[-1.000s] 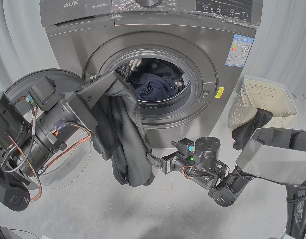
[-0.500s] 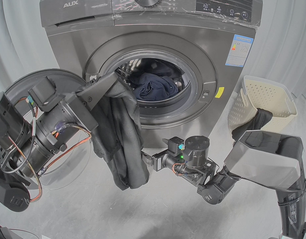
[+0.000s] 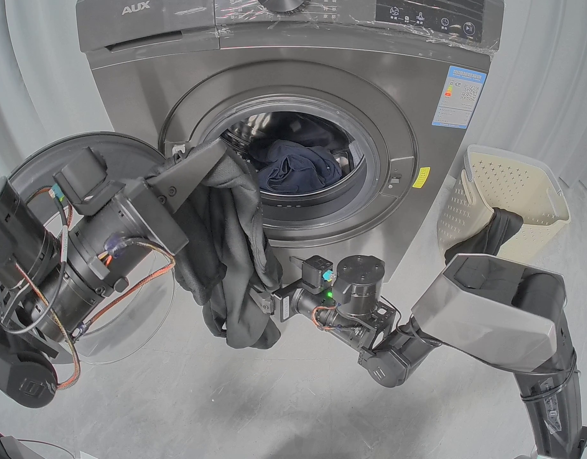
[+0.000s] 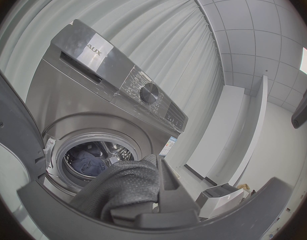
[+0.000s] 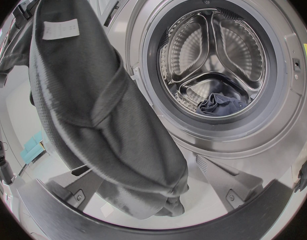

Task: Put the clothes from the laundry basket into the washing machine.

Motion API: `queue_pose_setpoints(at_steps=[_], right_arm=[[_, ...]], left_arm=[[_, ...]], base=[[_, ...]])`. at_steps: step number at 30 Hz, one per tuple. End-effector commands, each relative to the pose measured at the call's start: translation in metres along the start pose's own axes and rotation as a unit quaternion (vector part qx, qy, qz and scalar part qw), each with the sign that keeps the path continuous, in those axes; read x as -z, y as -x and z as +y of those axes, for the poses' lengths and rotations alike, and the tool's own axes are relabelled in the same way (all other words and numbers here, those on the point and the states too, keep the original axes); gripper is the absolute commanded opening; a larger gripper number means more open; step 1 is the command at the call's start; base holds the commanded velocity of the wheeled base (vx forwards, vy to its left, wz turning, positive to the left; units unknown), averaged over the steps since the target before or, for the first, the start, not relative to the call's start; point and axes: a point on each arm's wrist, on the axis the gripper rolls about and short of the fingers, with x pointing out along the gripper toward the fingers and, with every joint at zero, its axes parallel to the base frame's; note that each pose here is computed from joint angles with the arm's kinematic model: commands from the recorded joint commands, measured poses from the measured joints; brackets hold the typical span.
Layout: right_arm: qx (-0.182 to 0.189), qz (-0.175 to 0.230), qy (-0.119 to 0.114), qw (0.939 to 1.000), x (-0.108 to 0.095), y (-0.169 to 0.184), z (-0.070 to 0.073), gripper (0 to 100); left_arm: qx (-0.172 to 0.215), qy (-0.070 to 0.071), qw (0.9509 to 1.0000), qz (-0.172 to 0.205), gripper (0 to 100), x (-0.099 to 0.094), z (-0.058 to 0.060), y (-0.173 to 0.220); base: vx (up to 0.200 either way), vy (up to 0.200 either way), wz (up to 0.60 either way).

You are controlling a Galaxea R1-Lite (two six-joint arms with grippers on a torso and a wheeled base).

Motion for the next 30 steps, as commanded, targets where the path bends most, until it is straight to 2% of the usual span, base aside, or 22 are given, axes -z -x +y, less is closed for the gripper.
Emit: queue_pose_setpoints(at_steps=[1, 5, 6, 10, 15, 21, 28, 30], right_arm=[[0.004, -0.010, 0.008, 0.9999, 0.011, -0.017, -0.005, 100], [0.004, -0.017, 0.009, 0.9998, 0.010, -0.019, -0.005, 100], [0.007, -0.016, 0.009, 0.9998, 0.011, -0.018, -0.006, 0], [0.015, -0.020, 0.009, 0.9997, -0.002, -0.010, -0.010, 0], [0.034, -0.028, 0.009, 0.9990, -0.034, 0.014, -0.023, 0], [0.060, -0.018, 0.019, 0.9979, -0.056, 0.048, -0.041, 0], [0.095, -0.033, 0.024, 0.9946, -0.089, 0.090, -0.062, 0], [0.101, -0.037, 0.025, 0.9939, -0.097, 0.102, -0.065, 0]], left_arm=[[0.001, -0.001, 1.0000, -0.007, 0, -0.005, -0.001, 0.002], [0.000, -0.002, 1.0000, -0.007, 0, -0.005, 0.000, 0.002], [0.000, -0.001, 1.0000, -0.007, 0, -0.004, 0.000, 0.002], [-0.004, -0.002, 1.0000, -0.005, 0, -0.003, 0.002, 0.001], [-0.006, -0.002, 1.0000, -0.003, 0, -0.002, 0.002, 0.001], [-0.010, -0.002, 1.0000, -0.001, 0, -0.001, 0.004, 0.001], [-0.042, -0.014, 0.9990, -0.006, 0, -0.006, 0.020, 0.006], [-0.050, -0.013, 0.9986, -0.009, 0, -0.008, 0.024, 0.007]], base=[[0.000, 0.000, 0.00], [0.000, 0.000, 0.00], [0.000, 0.000, 0.00], [0.000, 0.000, 0.00], [0.000, 0.000, 0.00], [0.000, 0.000, 0.00], [0.000, 0.000, 0.00], [0.000, 0.000, 0.00]])
